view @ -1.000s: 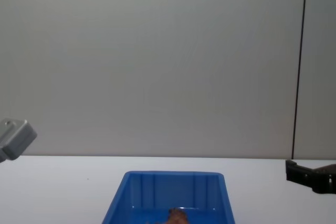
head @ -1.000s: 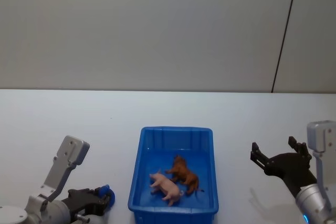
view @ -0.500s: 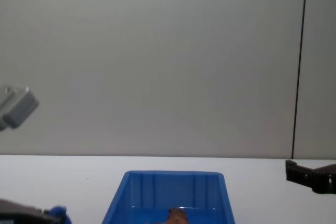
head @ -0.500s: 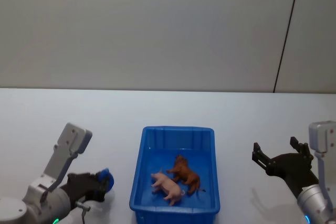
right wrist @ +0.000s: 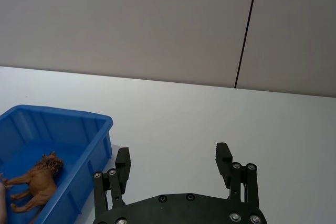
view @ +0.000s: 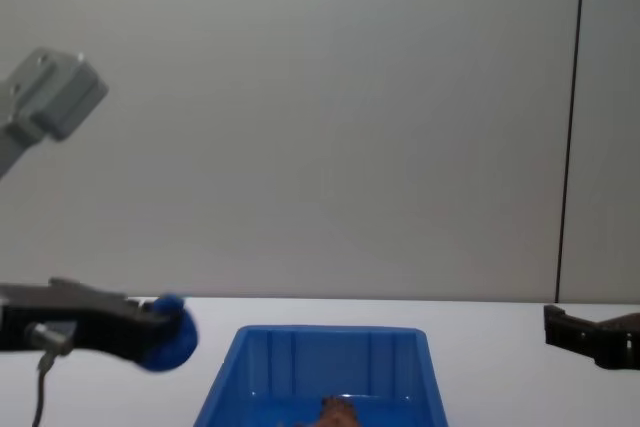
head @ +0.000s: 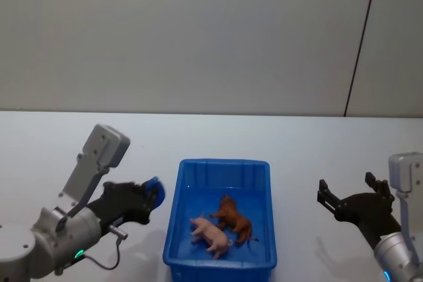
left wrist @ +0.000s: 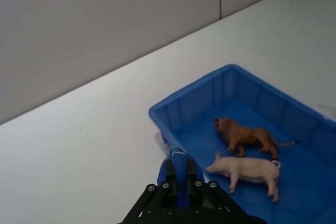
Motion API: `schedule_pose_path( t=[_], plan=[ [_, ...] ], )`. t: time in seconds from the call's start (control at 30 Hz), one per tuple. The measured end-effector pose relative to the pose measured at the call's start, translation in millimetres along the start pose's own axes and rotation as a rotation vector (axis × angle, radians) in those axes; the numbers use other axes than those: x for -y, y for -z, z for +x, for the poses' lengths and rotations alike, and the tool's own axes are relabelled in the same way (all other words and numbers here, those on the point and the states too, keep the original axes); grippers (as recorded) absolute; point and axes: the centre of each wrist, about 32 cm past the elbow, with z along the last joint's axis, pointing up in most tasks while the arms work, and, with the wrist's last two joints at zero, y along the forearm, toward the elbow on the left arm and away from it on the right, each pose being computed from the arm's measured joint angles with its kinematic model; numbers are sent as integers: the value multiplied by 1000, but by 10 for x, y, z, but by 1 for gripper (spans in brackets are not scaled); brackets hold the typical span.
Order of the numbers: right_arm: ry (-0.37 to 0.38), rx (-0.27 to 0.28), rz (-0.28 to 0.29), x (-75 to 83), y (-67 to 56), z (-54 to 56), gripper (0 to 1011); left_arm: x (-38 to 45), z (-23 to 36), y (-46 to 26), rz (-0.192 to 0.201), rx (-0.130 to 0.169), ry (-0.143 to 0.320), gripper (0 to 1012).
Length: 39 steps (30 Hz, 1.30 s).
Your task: Pick up the two dolls from the table and place them into the box.
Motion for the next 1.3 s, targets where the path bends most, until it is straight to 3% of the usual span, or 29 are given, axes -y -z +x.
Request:
schedule_pose_path(
  t=[0.2,0.27,0.47,0.63,0.77,1.1,1.13,1.2,1.3],
  plan=[
    [0,0,0,0,0,0,1001,44,1,-103,-61,31,74,85],
    [0,0,0,0,0,0,1001,54,2,-115,-67,33,83,85],
    [0,0,0,0,0,0,1001,133,18,-180,-117,54,167,87],
    [0,0,0,0,0,0,1001,238,37,-230,-158,69,254,204],
    [0,0,0,0,0,0,1001,302,51,-257,-177,75,297,336],
    [0,0,0,0,0,0,1001,552,86,-325,-233,94,459,649],
    [0,0,0,0,0,0,1001,571,89,-331,-236,95,469,717],
    [0,0,0,0,0,0,1001,604,92,-342,-242,97,486,732],
    [0,0,0,0,0,0,1001,664,95,-362,-254,102,520,843]
  ],
)
